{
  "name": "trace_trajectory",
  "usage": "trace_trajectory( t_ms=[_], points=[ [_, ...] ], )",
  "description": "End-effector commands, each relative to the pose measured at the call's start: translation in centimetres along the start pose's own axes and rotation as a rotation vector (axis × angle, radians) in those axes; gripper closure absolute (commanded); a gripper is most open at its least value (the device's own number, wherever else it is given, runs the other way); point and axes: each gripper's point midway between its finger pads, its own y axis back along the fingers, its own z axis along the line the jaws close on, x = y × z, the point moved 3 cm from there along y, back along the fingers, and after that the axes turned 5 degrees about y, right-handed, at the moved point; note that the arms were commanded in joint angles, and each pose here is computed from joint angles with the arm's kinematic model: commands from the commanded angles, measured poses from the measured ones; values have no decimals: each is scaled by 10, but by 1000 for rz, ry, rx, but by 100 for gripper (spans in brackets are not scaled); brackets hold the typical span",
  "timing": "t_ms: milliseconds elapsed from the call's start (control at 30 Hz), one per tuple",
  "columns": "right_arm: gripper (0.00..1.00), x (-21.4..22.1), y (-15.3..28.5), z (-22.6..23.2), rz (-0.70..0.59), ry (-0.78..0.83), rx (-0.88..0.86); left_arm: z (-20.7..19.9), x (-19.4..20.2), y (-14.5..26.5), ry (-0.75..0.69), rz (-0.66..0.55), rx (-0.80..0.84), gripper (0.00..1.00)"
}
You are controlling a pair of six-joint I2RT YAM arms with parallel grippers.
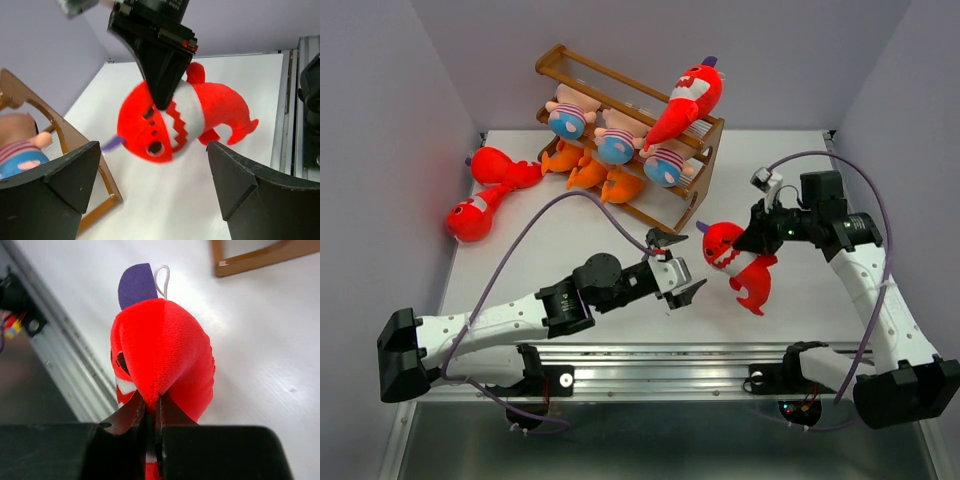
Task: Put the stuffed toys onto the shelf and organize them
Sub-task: Pass the stuffed toy from the left arm to the right, then pass the stuffed toy from the right arm to the left
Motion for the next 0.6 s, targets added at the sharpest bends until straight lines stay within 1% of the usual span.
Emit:
trace_trajectory(
  t_ms=[0,33,100,167,200,233,267,300,333,367,400,500,533,567],
  points=[
    [99,-39,33,-48,-196,-101,359,16,-15,2,216,-56,-142,1],
    [99,-46,45,-66,-246,-124,488,16,-14,1,268,-57,-150,1],
    [99,-48,60,-77,-334,-240,598,14,-11,-5,306,-48,-149,1],
    [91,-49,67,-85,-384,-308,674,12,-7,-15,339,-32,-145,1],
    [92,-49,69,-85,-413,-380,690,11,-6,-20,346,-25,-145,1],
    [95,-48,70,-87,-430,-427,709,12,-5,-24,355,-19,-154,1],
    [99,-45,77,-95,-454,-493,787,11,-3,-35,371,-9,-157,1],
    [99,-45,80,-99,-486,-578,820,11,-2,-42,377,-2,-158,1],
    [99,-42,82,-104,-487,-605,843,10,0,-48,385,4,-159,1],
    [99,-39,82,-107,-485,-634,862,12,-8,-57,397,-9,-160,1],
    [99,-39,81,-109,-493,-675,866,8,3,-68,407,20,-158,1],
    [99,-31,78,-116,-500,-765,884,6,6,-93,424,36,-152,1],
    [99,-28,78,-118,-503,-783,886,4,6,-98,453,35,-151,1],
    [99,-24,78,-120,-503,-802,894,4,1,-104,458,24,-149,1]
  ],
)
